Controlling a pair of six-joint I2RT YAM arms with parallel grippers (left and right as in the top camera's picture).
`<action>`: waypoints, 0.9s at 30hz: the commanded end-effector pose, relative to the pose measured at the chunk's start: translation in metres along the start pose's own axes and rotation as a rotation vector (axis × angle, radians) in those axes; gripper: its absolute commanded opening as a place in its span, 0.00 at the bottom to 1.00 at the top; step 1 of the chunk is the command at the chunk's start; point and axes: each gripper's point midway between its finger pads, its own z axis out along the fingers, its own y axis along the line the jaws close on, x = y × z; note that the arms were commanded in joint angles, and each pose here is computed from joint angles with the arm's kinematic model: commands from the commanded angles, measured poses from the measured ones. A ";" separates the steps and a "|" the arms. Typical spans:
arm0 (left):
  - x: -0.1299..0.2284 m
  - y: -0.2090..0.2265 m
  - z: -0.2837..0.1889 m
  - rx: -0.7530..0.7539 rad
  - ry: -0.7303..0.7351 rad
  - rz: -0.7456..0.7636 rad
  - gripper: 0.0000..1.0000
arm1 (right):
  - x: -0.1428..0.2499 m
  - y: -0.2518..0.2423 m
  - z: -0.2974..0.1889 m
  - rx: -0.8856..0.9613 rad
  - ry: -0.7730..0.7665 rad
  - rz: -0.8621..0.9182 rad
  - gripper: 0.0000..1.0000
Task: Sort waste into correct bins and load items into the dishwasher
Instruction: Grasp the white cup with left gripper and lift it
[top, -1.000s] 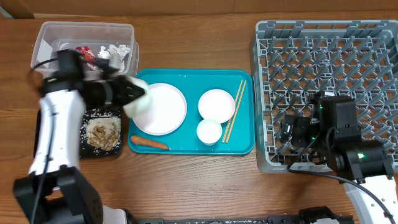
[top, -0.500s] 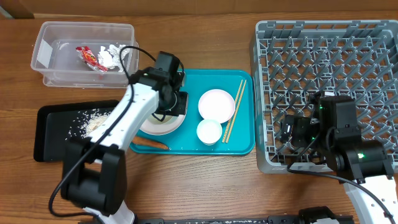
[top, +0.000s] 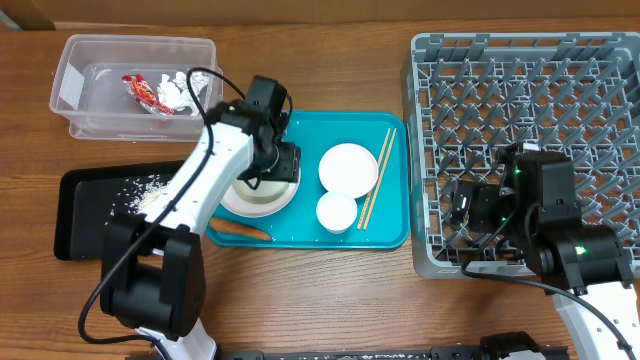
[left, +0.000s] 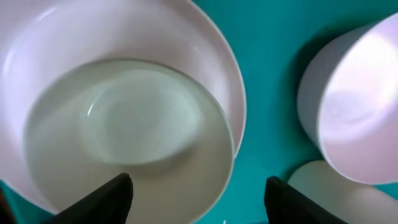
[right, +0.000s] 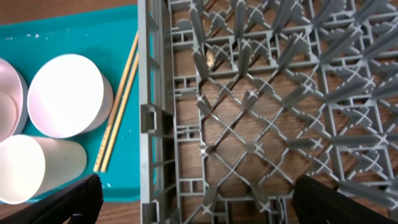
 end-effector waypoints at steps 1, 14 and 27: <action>-0.020 -0.032 -0.047 0.140 -0.091 0.055 0.68 | -0.013 0.001 -0.008 -0.003 -0.043 0.004 1.00; 0.039 -0.088 -0.045 0.254 0.070 0.219 0.61 | -0.010 0.001 -0.008 0.000 -0.033 0.004 1.00; 0.079 -0.073 0.016 0.146 0.137 0.228 0.30 | -0.007 0.000 -0.007 0.003 -0.021 0.004 1.00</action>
